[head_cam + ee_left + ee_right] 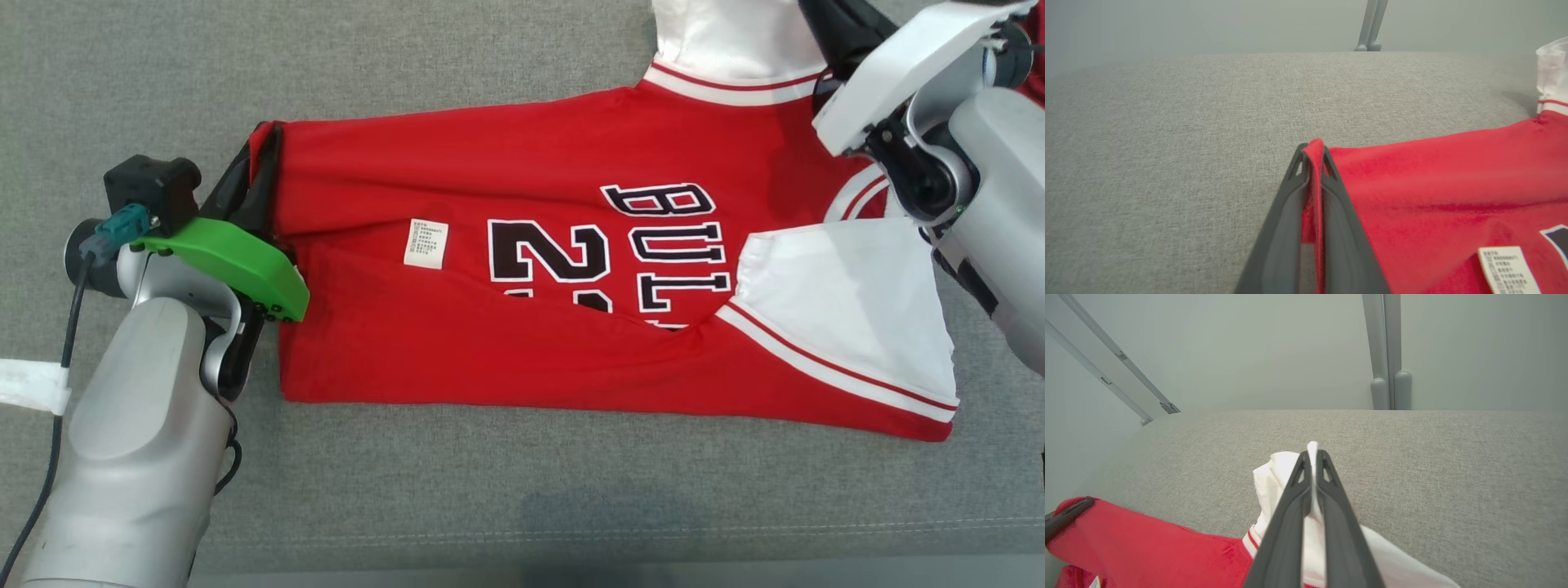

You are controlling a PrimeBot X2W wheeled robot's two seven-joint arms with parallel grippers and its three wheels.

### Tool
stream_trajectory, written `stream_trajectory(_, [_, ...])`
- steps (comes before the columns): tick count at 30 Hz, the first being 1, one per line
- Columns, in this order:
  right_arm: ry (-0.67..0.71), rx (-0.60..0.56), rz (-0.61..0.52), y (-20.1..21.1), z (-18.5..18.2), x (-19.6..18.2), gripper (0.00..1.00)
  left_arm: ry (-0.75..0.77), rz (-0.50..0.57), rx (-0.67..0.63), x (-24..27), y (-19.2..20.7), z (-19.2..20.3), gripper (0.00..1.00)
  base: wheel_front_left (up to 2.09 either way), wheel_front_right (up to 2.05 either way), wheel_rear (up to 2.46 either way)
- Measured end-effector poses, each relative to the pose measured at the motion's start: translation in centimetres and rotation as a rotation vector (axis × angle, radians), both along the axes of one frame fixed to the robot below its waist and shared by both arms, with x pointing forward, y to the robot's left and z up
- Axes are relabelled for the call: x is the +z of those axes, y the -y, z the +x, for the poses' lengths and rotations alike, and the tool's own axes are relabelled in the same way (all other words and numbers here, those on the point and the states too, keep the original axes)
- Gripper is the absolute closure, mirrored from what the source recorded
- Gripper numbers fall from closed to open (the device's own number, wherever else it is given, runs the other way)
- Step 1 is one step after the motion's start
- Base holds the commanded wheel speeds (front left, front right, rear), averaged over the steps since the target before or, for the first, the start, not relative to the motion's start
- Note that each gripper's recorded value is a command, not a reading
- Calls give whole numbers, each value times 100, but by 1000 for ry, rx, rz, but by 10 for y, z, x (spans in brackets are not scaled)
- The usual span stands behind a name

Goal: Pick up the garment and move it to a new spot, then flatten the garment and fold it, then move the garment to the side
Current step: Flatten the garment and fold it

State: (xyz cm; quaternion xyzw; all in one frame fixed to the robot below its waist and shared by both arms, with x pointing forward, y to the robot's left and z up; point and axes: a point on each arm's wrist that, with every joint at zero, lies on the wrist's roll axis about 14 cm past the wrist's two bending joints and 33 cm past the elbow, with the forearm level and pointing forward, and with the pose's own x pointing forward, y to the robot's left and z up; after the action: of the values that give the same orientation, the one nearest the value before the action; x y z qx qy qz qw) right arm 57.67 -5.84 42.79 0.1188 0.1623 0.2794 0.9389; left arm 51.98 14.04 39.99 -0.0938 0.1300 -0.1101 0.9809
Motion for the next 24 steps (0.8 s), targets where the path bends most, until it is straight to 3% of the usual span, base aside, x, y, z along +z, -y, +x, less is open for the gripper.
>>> stream_trajectory(17, [3,5,7,25,-71,18,100,93,15,-115,34,27,-36,100,0,0,0])
stream_trajectory(24, [-38,18,41,22,-105,18,100,135,-23,-211,52,58,-60,100,0,0,0])
